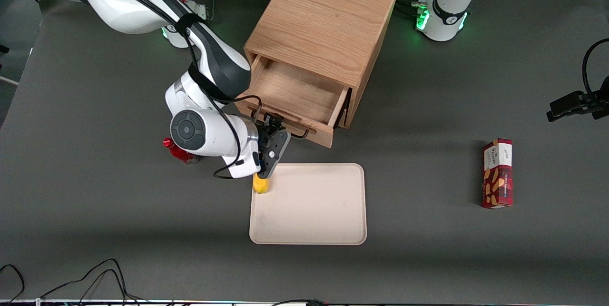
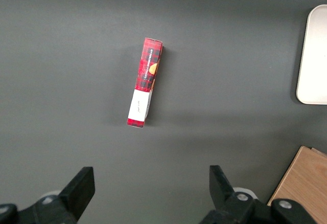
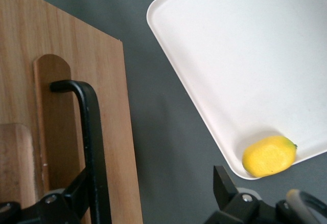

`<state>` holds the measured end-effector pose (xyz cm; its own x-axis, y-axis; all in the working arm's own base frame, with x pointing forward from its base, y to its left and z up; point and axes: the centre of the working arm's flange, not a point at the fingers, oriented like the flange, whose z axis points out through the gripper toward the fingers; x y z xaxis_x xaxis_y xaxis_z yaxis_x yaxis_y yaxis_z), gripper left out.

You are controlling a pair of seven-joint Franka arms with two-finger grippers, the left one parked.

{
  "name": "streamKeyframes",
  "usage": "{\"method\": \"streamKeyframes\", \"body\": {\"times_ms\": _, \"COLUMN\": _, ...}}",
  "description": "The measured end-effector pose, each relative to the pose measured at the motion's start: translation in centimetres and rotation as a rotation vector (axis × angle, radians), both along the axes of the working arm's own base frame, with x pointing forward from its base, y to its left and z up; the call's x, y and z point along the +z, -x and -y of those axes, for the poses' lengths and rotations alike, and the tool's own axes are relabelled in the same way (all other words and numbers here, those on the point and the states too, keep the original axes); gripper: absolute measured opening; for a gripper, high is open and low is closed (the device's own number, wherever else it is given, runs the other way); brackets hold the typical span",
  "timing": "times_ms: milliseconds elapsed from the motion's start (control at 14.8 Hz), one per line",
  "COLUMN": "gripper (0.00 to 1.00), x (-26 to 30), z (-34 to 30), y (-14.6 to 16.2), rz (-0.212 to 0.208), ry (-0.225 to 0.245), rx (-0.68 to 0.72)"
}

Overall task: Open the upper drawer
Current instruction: 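Keep pulling the upper drawer further out with the right gripper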

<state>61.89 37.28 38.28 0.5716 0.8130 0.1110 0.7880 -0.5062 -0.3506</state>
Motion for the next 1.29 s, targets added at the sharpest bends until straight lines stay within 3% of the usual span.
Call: {"method": "streamKeyframes", "body": {"times_ms": 1288, "gripper": 1.00, "x": -0.5, "z": 1.7, "y": -3.1, "rz": 0.045, "ry": -0.009, "rx": -0.007}}
